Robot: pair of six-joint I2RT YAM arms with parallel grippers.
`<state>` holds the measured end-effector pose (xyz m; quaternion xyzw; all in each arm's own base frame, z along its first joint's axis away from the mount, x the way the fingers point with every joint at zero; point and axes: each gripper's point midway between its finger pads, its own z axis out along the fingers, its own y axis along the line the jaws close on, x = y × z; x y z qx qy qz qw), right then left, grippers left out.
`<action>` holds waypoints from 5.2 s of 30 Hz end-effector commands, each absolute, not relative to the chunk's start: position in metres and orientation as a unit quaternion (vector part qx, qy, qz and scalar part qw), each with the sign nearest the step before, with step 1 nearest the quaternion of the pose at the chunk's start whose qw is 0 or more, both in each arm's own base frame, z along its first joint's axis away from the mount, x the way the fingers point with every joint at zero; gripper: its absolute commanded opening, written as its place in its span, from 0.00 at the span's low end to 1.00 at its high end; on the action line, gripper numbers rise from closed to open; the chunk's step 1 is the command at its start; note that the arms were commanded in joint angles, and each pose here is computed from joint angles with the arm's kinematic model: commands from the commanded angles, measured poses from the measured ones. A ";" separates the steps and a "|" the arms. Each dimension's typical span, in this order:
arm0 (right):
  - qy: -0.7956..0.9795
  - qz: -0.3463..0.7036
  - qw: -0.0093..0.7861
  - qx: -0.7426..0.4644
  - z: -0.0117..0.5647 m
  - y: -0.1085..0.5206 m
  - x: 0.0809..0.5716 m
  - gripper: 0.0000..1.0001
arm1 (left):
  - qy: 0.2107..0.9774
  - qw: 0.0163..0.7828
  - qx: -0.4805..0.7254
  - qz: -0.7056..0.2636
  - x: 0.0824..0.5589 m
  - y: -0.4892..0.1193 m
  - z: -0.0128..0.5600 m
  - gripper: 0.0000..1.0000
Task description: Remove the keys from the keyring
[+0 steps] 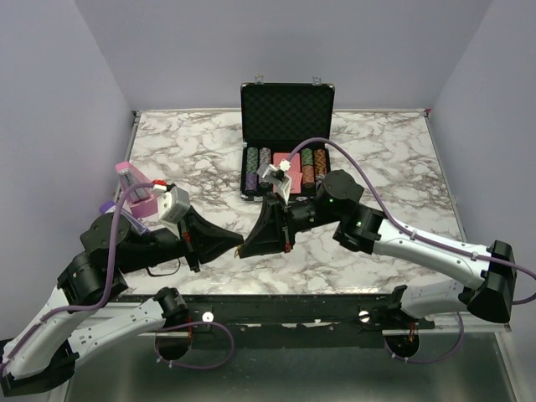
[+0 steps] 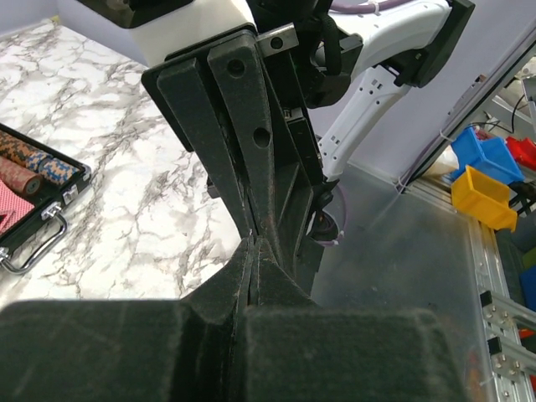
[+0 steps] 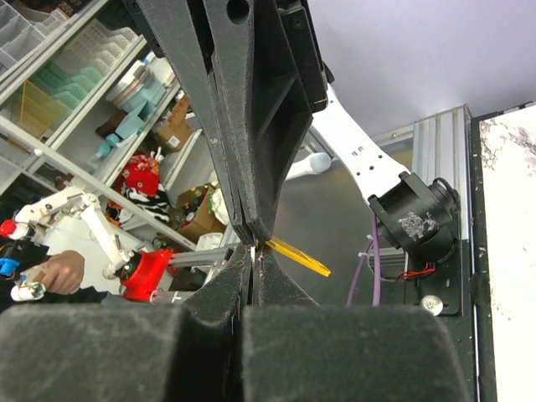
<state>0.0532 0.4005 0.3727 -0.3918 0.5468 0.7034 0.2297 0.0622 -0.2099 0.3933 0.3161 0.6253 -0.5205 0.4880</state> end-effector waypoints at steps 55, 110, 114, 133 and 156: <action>0.543 0.693 0.262 -0.396 0.390 0.422 0.049 0.01 | 0.626 0.527 0.192 -0.542 0.075 -0.184 0.398 0.46; 0.525 0.690 0.344 -0.359 0.422 0.407 0.062 0.01 | 0.599 0.460 0.199 -0.625 0.050 -0.203 0.385 0.00; 0.527 0.689 0.351 -0.353 0.423 0.407 0.065 0.01 | 0.596 0.458 0.200 -0.628 0.049 -0.204 0.387 0.00; 0.521 0.690 0.387 -0.319 0.435 0.398 0.074 0.01 | 0.573 0.456 0.201 -0.650 0.045 -0.207 0.396 0.00; 0.511 0.700 0.379 -0.323 0.439 0.396 0.068 0.01 | 0.581 0.385 0.303 -0.650 0.019 -0.225 0.391 0.00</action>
